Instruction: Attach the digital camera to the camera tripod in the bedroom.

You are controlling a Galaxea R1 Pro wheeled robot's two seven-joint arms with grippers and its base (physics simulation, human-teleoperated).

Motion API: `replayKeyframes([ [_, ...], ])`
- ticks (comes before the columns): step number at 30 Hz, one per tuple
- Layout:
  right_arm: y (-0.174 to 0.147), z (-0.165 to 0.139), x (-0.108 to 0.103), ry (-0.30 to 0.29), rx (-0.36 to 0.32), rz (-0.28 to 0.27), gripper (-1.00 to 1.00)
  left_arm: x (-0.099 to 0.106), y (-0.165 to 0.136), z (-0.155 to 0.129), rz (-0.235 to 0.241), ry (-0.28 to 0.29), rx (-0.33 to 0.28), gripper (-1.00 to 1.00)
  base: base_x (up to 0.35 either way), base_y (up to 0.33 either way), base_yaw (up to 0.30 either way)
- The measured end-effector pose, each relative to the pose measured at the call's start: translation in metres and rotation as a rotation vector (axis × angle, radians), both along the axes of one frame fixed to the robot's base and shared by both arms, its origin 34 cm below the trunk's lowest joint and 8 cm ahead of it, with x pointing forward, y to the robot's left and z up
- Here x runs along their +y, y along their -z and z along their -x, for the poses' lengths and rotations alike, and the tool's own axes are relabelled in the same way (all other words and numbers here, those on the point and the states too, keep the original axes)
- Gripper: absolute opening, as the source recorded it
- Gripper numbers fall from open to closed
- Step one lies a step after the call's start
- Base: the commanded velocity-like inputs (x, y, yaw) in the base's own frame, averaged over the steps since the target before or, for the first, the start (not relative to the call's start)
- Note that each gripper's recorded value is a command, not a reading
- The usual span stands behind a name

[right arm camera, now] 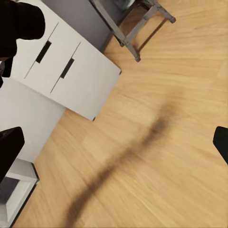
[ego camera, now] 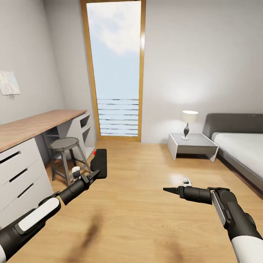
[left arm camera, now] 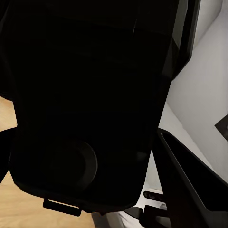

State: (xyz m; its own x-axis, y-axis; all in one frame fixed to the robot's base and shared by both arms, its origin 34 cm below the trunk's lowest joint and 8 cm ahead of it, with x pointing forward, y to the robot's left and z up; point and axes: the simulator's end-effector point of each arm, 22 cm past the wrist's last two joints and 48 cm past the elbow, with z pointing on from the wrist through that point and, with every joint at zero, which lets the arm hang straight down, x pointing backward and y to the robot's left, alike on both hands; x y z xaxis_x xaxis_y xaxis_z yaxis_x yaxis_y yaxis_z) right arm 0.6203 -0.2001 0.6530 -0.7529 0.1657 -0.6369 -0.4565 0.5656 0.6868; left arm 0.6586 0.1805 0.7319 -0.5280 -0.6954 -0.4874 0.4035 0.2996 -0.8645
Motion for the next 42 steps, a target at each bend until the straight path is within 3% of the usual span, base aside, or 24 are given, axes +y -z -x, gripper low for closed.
replayKeyframes([
  [42,-0.089,-0.019,0.000,0.002,0.001,0.003,1.00,0.000,-0.088,-0.019,-0.002,0.002,0.006,-1.00,0.000,0.000,0.000],
])
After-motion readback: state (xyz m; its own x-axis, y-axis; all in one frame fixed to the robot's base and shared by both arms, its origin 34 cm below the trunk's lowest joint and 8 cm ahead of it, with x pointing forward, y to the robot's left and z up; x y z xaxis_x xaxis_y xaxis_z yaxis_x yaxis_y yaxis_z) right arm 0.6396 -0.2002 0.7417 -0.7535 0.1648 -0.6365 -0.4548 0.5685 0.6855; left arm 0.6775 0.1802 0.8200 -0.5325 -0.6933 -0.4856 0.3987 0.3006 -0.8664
